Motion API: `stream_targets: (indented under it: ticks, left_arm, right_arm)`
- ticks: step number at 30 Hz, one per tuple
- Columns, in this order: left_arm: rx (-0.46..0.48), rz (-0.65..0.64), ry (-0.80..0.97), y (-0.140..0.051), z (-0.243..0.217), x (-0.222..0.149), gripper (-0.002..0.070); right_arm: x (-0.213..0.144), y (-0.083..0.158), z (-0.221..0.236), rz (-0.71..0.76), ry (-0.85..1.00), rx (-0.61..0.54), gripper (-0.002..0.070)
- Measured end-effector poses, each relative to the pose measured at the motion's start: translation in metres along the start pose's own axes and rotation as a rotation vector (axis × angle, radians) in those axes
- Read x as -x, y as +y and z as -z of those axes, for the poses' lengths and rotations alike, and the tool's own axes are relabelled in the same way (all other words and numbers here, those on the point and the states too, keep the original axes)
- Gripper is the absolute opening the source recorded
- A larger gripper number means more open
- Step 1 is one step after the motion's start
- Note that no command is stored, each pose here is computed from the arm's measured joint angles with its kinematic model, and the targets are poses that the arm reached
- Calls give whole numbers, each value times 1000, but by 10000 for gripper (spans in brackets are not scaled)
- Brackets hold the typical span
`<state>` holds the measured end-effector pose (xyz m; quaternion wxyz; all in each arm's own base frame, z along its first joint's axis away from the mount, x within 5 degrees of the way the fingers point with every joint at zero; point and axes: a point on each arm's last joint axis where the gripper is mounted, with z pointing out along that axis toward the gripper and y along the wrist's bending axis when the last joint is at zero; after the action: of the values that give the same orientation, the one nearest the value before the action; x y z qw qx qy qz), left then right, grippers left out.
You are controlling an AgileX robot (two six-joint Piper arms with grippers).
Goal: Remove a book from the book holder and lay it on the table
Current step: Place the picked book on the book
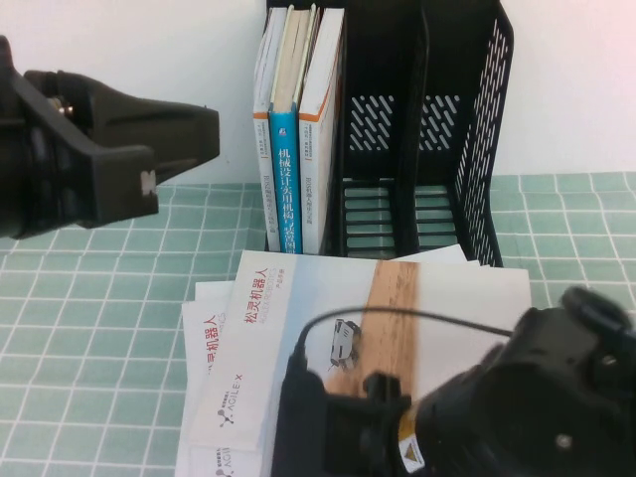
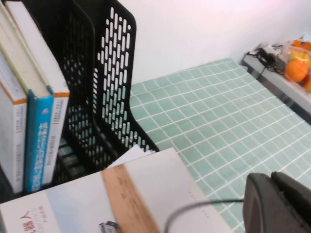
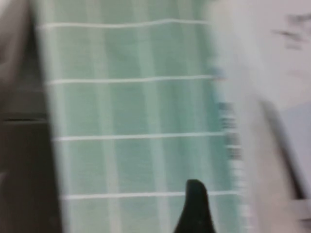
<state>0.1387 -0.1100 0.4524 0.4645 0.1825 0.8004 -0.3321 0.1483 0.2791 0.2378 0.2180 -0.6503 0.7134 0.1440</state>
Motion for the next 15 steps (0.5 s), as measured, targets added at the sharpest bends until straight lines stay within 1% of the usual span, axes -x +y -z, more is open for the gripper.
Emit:
stream_targets:
  ticks: [2,3,4,6,9,10,12,15]
  left_arm:
    - [8,-8,0,1,0,0,-2]
    - [15,-18,0,1,0,0,-2]
    - [20,-31,1,2,0,0,-2]
    - [32,-68,2,3,0,0,-2]
    - [56,-123,4,5,0,0,-2]
    - [67,-140,2,7,0,-2,-2]
    - [86,-168,-7,10,0,-5,-2]
    - [104,-232,-26,14,2,-16,-3]
  right_arm:
    - [2,9,7,17,-22,88,487]
    - [3,13,13,32,-45,112,463]
    - [5,15,21,46,-76,121,426]
    - [8,17,39,81,-137,102,317]
    - [11,18,77,149,-253,-1,121]
    - [11,18,91,177,-288,-50,79]
    - [7,17,117,216,-330,-152,36]
    - [-7,16,154,216,-341,-303,11]
